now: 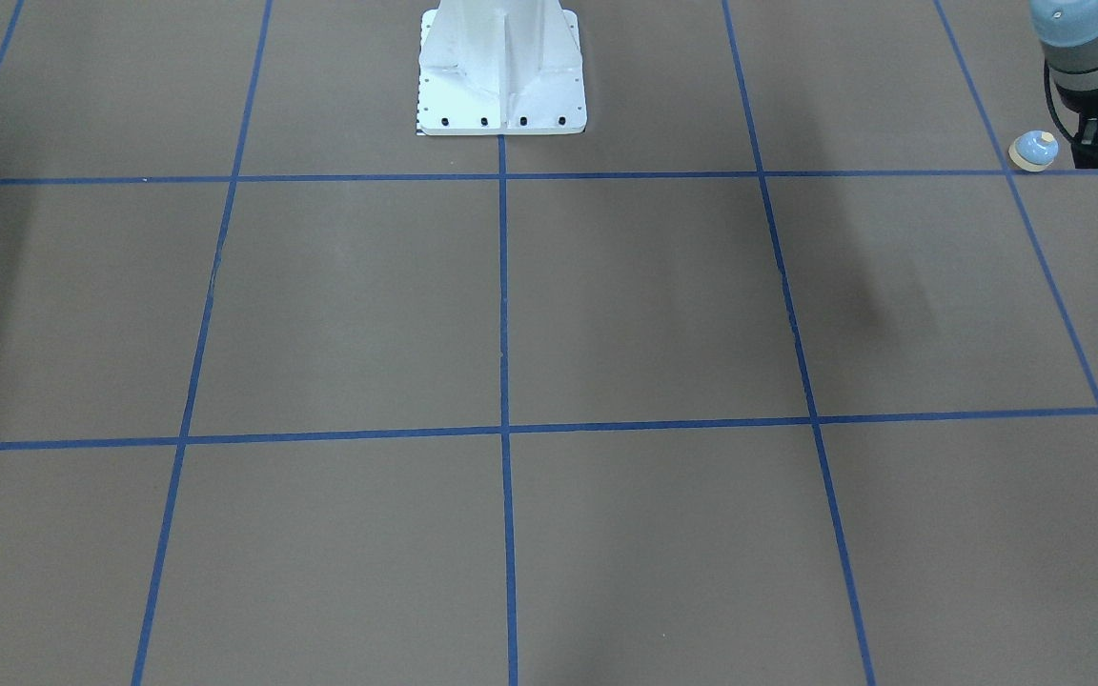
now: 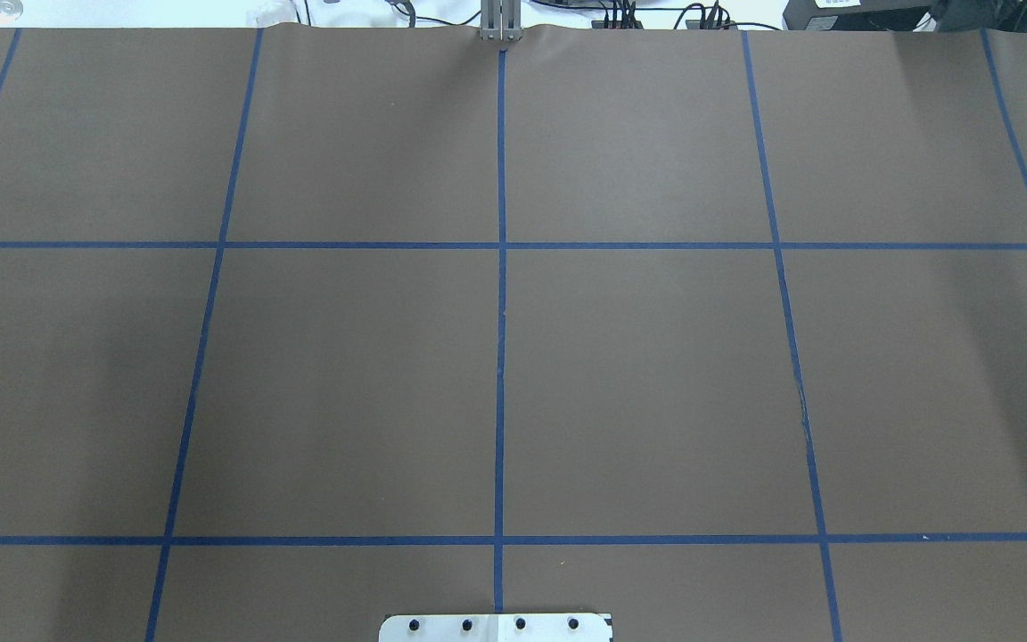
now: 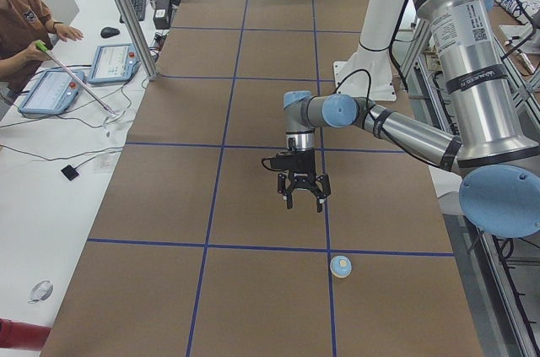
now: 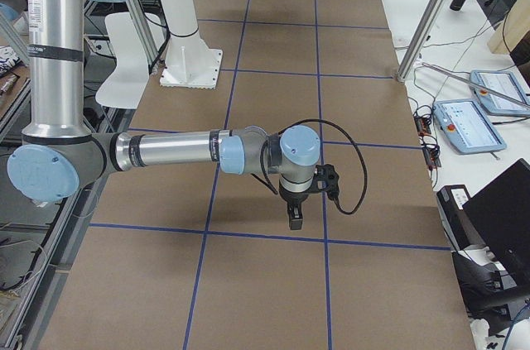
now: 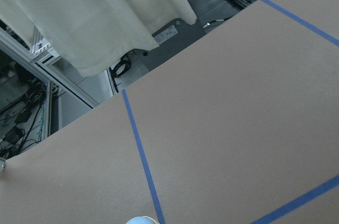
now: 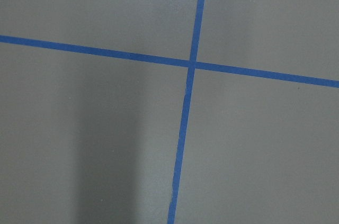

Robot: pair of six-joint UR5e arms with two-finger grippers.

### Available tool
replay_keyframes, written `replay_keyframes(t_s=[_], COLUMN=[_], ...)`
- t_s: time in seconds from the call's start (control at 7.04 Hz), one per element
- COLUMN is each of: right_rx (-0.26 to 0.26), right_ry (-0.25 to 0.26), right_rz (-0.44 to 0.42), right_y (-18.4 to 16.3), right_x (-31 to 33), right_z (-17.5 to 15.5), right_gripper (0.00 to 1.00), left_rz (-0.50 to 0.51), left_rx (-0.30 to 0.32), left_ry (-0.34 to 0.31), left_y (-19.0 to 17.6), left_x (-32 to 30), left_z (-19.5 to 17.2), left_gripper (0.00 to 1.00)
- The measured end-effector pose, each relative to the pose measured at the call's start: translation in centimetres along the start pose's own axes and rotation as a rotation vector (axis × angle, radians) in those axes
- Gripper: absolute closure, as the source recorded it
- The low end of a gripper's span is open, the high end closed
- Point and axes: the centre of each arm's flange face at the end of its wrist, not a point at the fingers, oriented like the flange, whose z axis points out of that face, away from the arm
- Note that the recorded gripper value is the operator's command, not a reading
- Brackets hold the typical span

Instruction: Place and press bell with both arms

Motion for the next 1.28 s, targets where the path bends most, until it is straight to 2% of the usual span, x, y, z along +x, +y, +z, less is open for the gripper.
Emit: replay_keyframes(t_s=[0.43, 0.71, 1.28], right_rx=[0.005, 0.01, 0.014], right_ry=[-0.032, -0.046, -0.06], right_rz=[-0.003, -0.007, -0.009], right_y=[-0.1, -0.2, -0.1], right_x=[-0.4, -0.7, -1.0], right_z=[-0.1, -0.3, -0.5], right_gripper=[0.0, 0.0, 0.0], left_rz=[-0.255, -0.371, -0.464], left_rx=[0.105, 0.16, 0.209], left_ry=[-0.087, -0.111, -0.108], left_y=[6.9, 9.1, 12.3], left_x=[0.0, -0.3, -0.6], left_z=[6.4, 9.4, 14.4], left_gripper=[0.0, 0.0, 0.0])
